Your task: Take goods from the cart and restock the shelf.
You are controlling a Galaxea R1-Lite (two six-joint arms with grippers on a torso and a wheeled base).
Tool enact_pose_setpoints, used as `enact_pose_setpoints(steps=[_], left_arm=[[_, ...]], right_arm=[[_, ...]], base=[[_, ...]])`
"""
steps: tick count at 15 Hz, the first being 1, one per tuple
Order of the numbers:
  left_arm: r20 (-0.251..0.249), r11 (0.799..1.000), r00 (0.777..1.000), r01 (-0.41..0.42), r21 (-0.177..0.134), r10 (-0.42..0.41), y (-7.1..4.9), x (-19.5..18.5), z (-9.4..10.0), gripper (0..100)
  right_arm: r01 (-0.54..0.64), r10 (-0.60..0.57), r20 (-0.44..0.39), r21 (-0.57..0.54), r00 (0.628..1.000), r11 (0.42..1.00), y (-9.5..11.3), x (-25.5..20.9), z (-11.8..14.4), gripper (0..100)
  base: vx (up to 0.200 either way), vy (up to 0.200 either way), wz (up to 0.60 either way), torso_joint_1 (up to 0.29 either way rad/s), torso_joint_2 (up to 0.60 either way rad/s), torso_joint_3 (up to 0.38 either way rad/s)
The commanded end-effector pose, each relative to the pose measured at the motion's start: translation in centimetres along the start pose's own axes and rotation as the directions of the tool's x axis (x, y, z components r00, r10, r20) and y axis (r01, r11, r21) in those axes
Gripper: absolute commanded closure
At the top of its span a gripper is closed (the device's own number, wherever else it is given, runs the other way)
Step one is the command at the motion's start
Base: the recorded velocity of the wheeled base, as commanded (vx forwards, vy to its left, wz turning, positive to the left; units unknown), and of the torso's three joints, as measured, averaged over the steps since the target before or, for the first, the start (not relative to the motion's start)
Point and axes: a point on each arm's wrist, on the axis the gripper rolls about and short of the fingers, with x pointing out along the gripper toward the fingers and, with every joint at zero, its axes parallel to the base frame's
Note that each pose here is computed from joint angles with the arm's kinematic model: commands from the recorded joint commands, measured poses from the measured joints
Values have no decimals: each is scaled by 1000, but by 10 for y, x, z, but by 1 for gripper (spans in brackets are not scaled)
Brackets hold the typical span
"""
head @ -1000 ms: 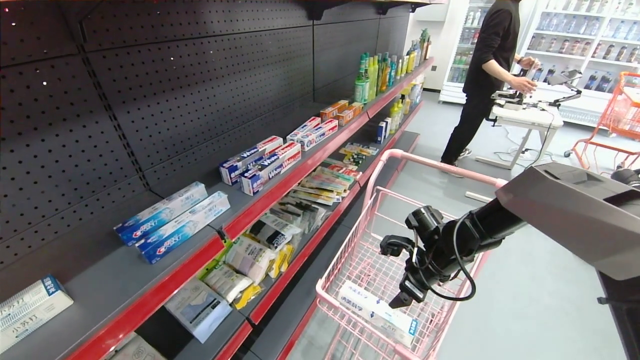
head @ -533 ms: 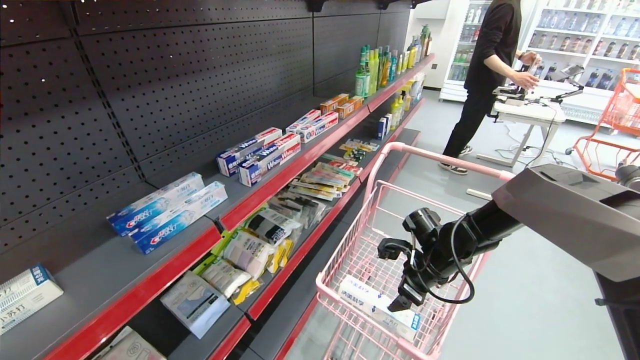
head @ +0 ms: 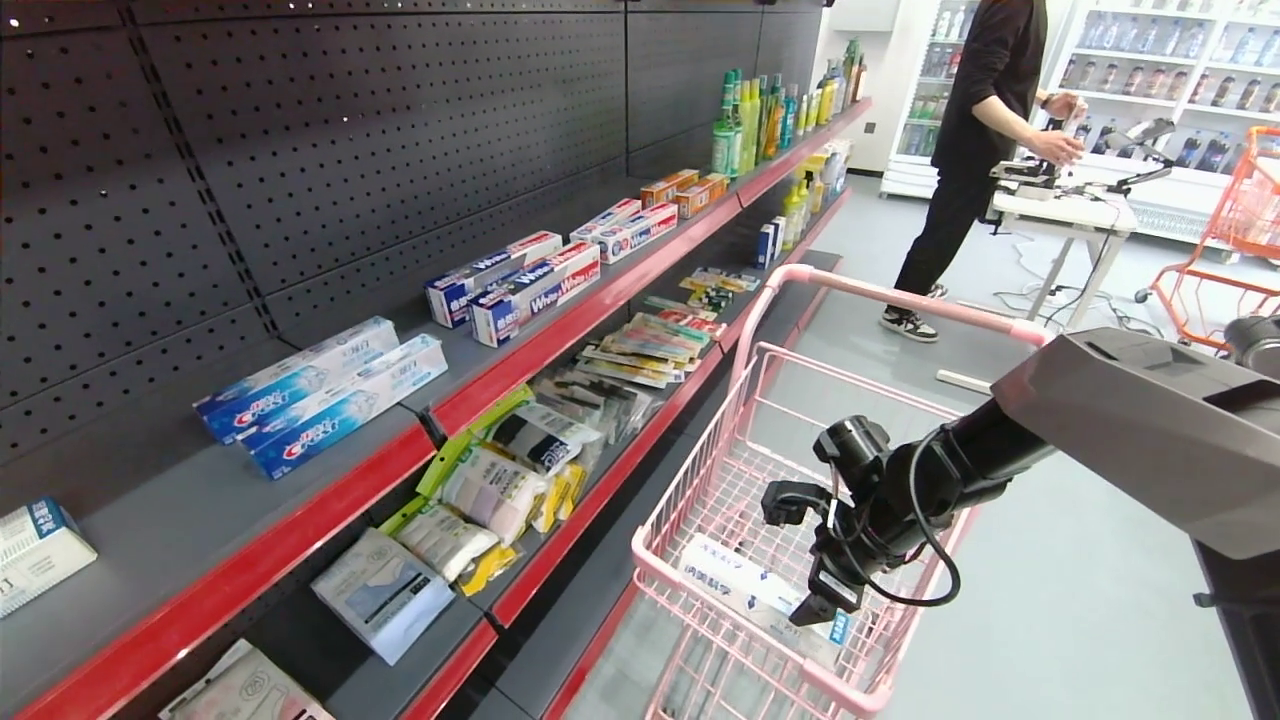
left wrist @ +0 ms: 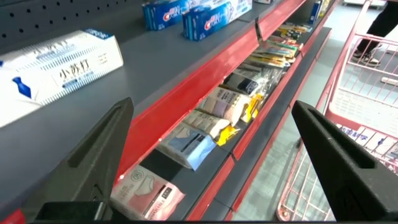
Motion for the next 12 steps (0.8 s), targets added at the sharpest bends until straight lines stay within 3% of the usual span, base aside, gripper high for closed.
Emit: enact_pose_setpoints(steps=[1,9,12], left_arm=[[-1,1000,1000,-1,0,1,0,0,0,0],[-1,1000,1000,-1,0,1,0,0,0,0],[-1,1000,1000,-1,0,1,0,0,0,0]], right_arm=[[5,-5,2,4,1000,1000,-3,-1,-2,0],[16,-16,8,6,1000,1000,-8,-3,-4,0],[26,-27,12,16,1000,1000,-13,-3,-6,0]], base=[[0,0,0,-159,369,207],[0,0,0,-188,442,246],[0,0,0,-58,128,72]])
